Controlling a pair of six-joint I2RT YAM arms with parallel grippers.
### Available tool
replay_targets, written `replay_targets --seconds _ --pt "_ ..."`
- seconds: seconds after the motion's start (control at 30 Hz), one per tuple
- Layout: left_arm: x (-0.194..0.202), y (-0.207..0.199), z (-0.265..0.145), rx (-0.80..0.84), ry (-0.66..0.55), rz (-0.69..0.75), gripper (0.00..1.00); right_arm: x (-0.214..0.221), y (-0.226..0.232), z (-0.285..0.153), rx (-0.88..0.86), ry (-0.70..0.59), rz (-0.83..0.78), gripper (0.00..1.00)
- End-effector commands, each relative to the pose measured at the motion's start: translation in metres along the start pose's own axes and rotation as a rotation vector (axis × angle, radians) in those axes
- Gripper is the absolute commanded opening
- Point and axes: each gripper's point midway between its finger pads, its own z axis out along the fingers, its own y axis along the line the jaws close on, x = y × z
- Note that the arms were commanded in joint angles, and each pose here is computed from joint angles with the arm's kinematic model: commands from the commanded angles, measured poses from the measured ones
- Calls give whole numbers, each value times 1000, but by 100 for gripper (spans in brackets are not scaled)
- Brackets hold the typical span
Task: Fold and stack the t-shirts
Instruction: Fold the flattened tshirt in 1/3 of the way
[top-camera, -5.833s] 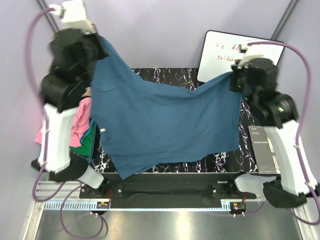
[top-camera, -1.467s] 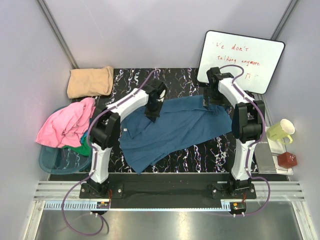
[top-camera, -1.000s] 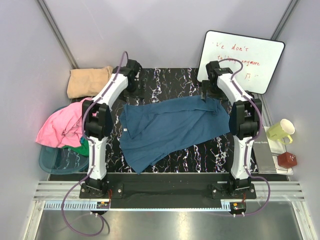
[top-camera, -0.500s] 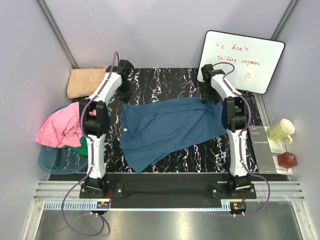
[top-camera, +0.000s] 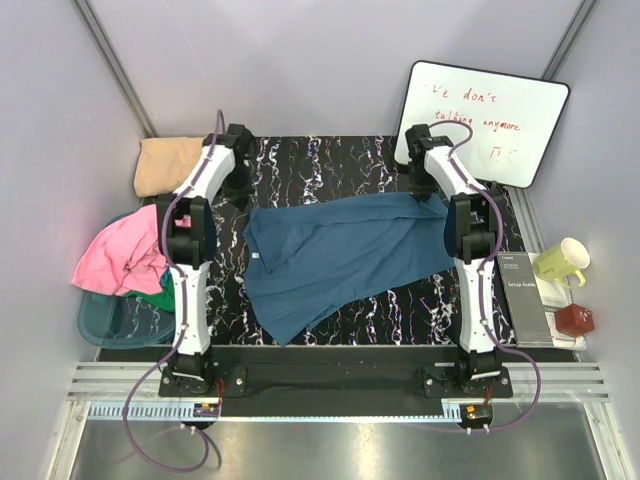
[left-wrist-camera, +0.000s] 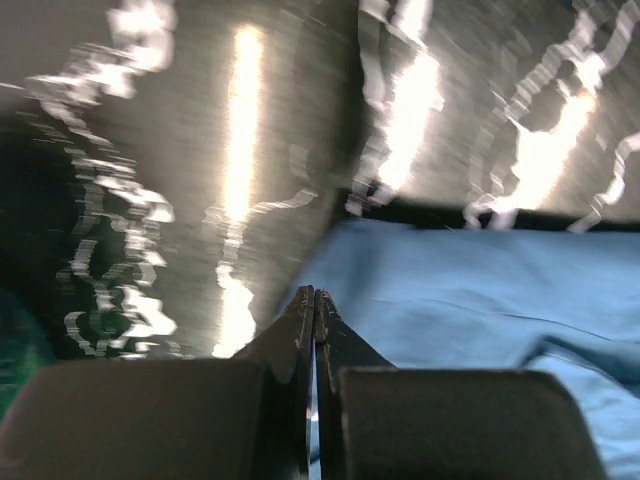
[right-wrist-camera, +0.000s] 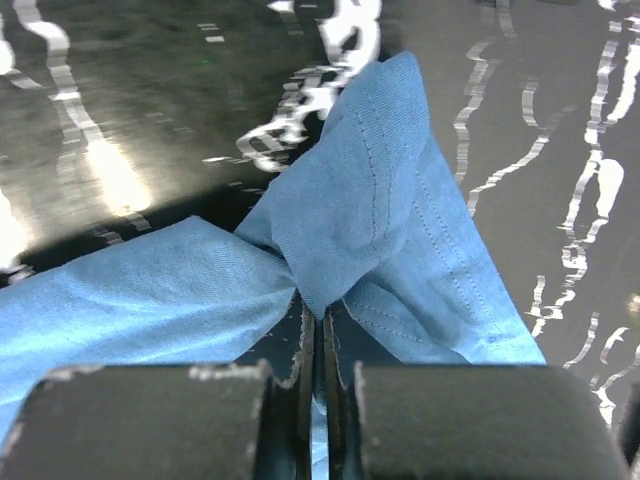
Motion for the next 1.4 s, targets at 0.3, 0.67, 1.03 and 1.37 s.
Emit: replay_targets --seconds 0.3,0.67,1.03,1.37 --pt "-32 6 -19 170 -59 -61 23 -12 -48 -31 69 -56 78 0" --pt "-1 -86 -13 306 -20 143 81 -10 -41 -24 40 -37 77 0" --pt "-10 -84 9 231 -32 111 54 -9 -41 -24 31 -32 50 0" --pt "-23 -64 -6 177 -93 86 59 -6 -36 -18 13 -14 45 0"
